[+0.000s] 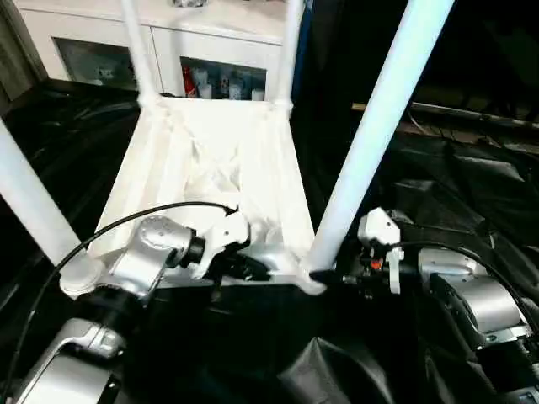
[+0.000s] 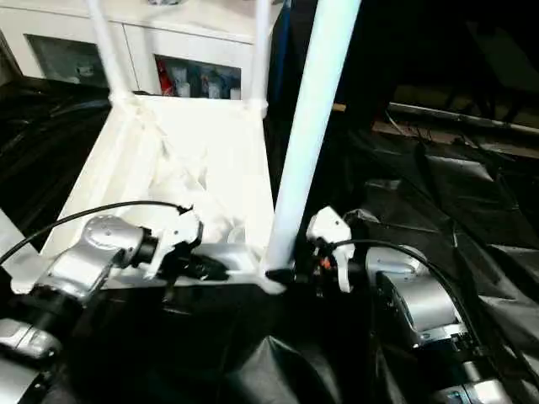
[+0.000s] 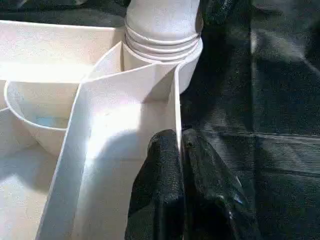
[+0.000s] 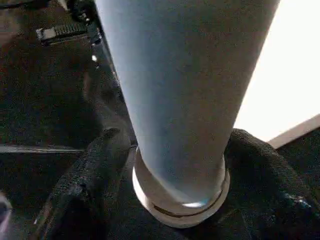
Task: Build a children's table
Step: Rotate leg to tighten
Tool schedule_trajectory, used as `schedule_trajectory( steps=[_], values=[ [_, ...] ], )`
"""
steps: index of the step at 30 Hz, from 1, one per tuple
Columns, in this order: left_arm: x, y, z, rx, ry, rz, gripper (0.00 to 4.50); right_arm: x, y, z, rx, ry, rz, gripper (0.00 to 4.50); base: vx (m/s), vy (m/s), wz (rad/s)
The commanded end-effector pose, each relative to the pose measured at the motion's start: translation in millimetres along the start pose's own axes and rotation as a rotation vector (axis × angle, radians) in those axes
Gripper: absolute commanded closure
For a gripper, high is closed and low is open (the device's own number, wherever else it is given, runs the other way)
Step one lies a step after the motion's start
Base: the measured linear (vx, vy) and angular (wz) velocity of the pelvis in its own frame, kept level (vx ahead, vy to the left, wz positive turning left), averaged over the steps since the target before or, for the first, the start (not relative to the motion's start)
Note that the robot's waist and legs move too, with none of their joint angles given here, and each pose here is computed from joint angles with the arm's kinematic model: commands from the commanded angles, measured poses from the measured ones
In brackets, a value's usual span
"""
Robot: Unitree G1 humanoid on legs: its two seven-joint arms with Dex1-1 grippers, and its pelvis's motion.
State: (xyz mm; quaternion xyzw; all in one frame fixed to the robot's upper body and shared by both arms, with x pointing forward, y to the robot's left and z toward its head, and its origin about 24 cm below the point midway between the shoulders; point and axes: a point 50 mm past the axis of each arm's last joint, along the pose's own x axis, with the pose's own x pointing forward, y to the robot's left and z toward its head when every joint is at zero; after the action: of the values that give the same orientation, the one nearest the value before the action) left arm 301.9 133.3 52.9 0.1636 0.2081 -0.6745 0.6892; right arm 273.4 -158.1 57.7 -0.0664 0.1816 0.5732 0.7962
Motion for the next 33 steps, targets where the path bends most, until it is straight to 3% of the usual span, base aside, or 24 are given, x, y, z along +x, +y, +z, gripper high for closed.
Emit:
schedule_trajectory(
  steps=[1,9,17,23,28,33],
  values=[
    [6,-2.1,10.7,0.028,-0.048,-0.032,4.50,7.2,9.2,-5.1,0.018,0.025,0.079,1.61,0.000,0.000,0.00],
    [7,-3.9,12.1,0.027,-0.059,-0.040,4.50,6.9,10.0,-4.0,0.022,0.029,0.100,2.22,0.000,0.000,0.00],
    [7,-4.4,12.5,0.024,-0.063,-0.036,4.50,6.6,11.7,-6.1,0.036,0.028,0.099,2.36,0.000,0.000,0.00],
    [18,-2.5,17.8,0.002,-0.099,0.064,4.50,19.6,6.3,-12.6,0.076,-0.005,-0.068,2.39,0.000,0.000,0.00],
    [48,-4.9,25.3,-0.046,-0.089,0.233,4.50,44.6,6.7,-17.5,0.131,-0.026,-0.244,2.44,0.000,0.000,0.00],
    [77,2.9,37.6,-0.094,-0.069,0.410,4.50,73.1,-4.9,-12.6,0.201,-0.049,-0.538,2.46,0.000,0.000,0.00]
  ],
)
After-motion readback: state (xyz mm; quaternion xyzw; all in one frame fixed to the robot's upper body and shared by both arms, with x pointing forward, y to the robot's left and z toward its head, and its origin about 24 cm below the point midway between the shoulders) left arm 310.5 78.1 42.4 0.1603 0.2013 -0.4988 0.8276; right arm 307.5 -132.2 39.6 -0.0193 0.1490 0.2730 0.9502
